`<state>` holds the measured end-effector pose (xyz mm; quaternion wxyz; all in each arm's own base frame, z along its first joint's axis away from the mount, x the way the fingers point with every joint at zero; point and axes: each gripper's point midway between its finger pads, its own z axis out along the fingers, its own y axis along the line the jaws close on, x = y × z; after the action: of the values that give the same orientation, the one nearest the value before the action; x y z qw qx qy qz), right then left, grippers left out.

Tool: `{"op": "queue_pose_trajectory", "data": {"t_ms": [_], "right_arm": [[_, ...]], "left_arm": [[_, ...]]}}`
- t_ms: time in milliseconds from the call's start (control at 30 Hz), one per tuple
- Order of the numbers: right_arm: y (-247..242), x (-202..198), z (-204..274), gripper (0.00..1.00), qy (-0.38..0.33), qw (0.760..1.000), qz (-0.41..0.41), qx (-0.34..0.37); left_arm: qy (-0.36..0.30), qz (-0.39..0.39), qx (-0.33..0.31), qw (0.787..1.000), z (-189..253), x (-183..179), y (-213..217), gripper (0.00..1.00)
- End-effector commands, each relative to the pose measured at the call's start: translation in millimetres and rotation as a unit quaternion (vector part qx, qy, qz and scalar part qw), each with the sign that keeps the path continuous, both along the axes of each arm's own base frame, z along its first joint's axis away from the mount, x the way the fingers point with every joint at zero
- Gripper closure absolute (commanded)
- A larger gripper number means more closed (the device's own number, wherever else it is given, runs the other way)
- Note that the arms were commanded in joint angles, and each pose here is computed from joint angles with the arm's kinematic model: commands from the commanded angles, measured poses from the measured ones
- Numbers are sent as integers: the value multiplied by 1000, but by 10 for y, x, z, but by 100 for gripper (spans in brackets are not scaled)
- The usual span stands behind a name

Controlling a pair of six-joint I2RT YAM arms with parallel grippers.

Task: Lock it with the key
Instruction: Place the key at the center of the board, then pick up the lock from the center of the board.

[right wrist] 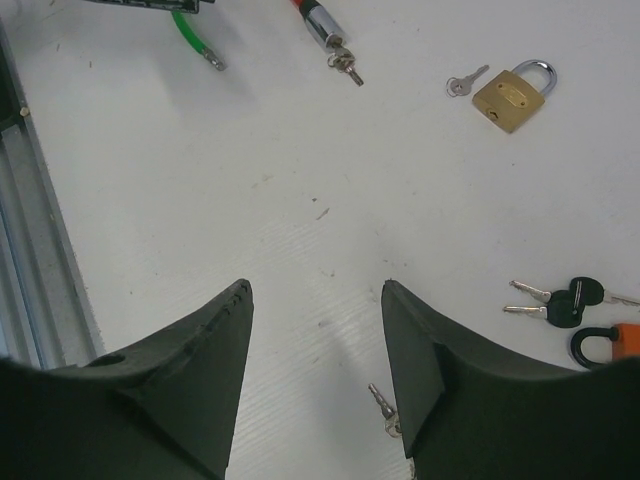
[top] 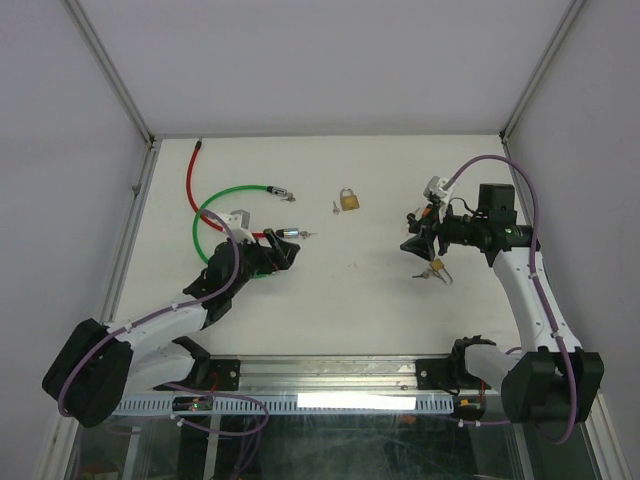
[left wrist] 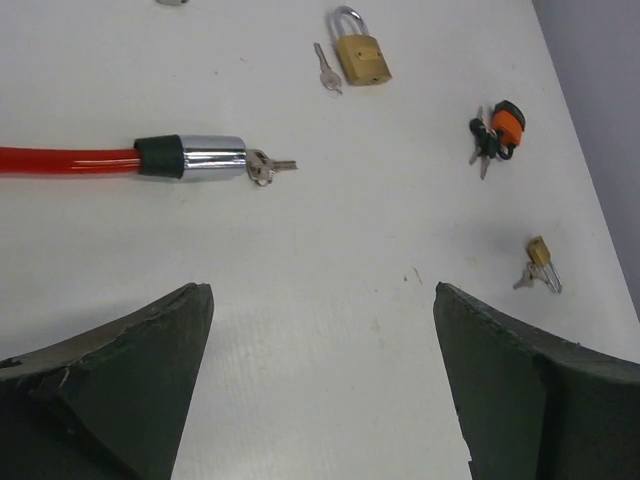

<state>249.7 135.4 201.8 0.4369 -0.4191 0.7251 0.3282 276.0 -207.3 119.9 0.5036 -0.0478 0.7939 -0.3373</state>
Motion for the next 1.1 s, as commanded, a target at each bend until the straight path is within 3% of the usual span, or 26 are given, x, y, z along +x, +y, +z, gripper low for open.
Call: {"op": "queue_pose_trajectory", "data": {"t_ms": [0,200,733,900,1067], "right_arm": [[11,68,23,43,-25,1000,6,-4],[2,77,11,43,-23,1000,3,-6],[2,72,4,43,-22,1000,4,-6],[-1,73,-3,43,-21,1000,3,-6],[5,75,-8,43,-19,1000,5,-5]], "left_arm": [[-9,52,-20,998,307,249,97,2],[-17,122,12,992,325,410,413,1],[10,235,-115,965,237,595,1408,1],[12,273,-111,955,181,582,1587,1],[31,370,-86,925,18,525,1935,1]]}}
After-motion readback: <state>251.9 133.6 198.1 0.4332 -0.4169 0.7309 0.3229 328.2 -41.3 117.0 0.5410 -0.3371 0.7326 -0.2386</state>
